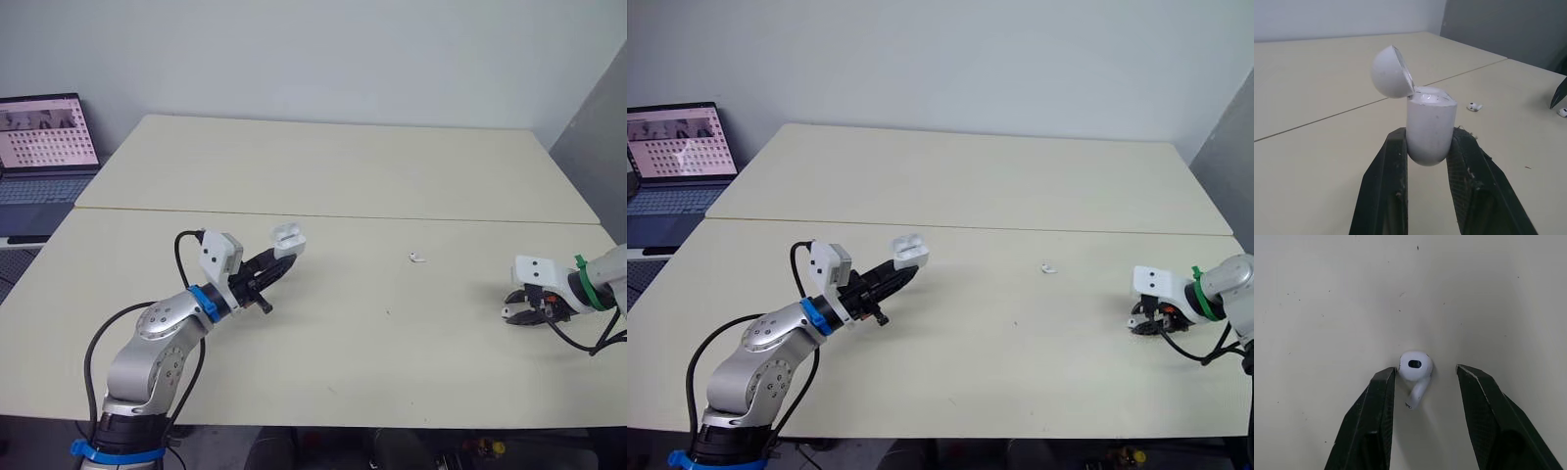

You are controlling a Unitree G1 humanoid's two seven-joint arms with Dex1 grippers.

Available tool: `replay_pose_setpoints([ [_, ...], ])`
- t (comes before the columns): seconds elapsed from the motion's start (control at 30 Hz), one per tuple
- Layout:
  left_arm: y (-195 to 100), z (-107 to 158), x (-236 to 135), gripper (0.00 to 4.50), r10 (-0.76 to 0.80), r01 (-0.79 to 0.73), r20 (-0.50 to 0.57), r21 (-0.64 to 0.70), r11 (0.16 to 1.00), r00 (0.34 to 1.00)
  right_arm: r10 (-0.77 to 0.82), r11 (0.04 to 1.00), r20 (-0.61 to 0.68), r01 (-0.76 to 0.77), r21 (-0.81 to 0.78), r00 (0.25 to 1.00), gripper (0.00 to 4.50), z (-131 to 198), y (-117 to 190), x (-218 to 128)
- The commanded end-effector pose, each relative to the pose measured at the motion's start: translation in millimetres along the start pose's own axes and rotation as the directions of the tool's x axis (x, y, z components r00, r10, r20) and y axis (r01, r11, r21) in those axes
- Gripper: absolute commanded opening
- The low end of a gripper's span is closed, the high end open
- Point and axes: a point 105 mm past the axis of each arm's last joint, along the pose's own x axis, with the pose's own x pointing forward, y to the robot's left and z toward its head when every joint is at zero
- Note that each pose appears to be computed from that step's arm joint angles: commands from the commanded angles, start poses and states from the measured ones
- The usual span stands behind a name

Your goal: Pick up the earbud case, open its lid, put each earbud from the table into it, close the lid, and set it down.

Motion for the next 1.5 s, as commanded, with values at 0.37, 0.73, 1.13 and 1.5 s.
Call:
replay_pose_setpoints([
  [0.37, -5.7, 16.4, 1.9, 0.72, -0.026, 0.024, 0.049, 0.048, 0.999, 0.998, 0.028, 0.997, 0.033, -0.03, 0.072, 0.999, 2.01, 7.2, 4.3, 4.3],
  [0.73, -6.4, 16.7, 2.5, 0.72, -0.031, 0.029, 0.049, 0.052, 0.998, 0.998, 0.012, 0.998, 0.032, -0.014, 0.055, 0.999, 2.01, 9.5, 0.5, 1.8],
  [1.13, -6.7, 16.8, 3.5, 0.72, -0.033, 0.031, 0.051, 0.055, 0.998, 0.998, 0.01, 0.998, 0.031, -0.012, 0.06, 0.999, 2.01, 8.6, 0.7, 5.6],
  [1.5, -6.6, 17.2, 4.5, 0.72, -0.038, 0.035, 0.054, 0.055, 0.998, 0.998, 0.013, 0.998, 0.033, -0.016, 0.063, 0.999, 2.01, 8.0, 1.9, 6.2],
])
